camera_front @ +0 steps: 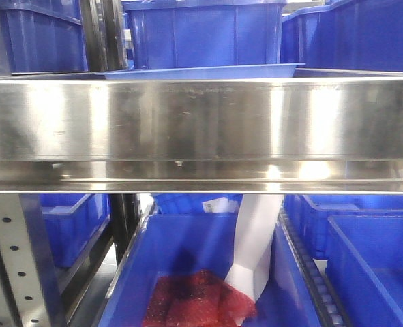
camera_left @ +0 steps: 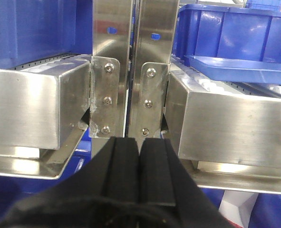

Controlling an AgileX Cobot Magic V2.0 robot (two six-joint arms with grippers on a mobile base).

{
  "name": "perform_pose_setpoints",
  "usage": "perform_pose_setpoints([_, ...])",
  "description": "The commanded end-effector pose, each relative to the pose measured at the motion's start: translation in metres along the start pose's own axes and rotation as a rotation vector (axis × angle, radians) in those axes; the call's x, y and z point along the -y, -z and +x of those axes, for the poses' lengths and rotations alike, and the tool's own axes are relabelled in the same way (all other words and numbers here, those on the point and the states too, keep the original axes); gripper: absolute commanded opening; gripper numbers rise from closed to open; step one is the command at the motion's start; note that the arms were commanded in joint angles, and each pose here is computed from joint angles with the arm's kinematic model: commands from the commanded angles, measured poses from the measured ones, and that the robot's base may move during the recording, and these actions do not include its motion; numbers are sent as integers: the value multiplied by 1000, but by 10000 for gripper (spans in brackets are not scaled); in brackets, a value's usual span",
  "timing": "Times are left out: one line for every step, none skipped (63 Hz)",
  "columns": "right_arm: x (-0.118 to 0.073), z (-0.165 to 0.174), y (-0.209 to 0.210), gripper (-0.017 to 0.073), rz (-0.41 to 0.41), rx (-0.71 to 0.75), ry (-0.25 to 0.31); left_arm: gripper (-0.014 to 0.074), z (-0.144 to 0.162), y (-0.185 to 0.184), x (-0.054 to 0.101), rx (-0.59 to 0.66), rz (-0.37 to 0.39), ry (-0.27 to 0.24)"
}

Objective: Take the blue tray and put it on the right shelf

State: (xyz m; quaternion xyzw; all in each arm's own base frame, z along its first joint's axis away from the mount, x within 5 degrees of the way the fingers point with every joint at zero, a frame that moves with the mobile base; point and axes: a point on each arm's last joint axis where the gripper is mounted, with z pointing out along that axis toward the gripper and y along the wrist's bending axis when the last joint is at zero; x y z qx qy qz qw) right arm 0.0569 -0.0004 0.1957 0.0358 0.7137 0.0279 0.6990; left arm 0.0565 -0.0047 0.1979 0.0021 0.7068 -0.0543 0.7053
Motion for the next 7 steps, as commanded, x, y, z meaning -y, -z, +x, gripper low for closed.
perform_pose_setpoints([-1,-16,3,51,0,125,7,-48,2,0,-1,64,-5,6])
perform_pose_setpoints([-1,-16,3,51,0,125,7,-48,2,0,-1,64,-5,6])
perform_pose_setpoints([-1,-16,3,51,0,125,7,-48,2,0,-1,64,-5,6])
perform_pose_setpoints([-1,-16,3,51,0,125,7,-48,2,0,-1,64,-5,6])
perform_pose_setpoints([-1,-16,3,51,0,125,7,-48,2,0,-1,64,-5,6])
perform_pose_setpoints([-1,-16,3,51,0,125,7,-48,2,0,-1,64,-5,6])
perform_pose_setpoints([-1,-16,3,51,0,125,7,-48,2,0,-1,64,-5,6])
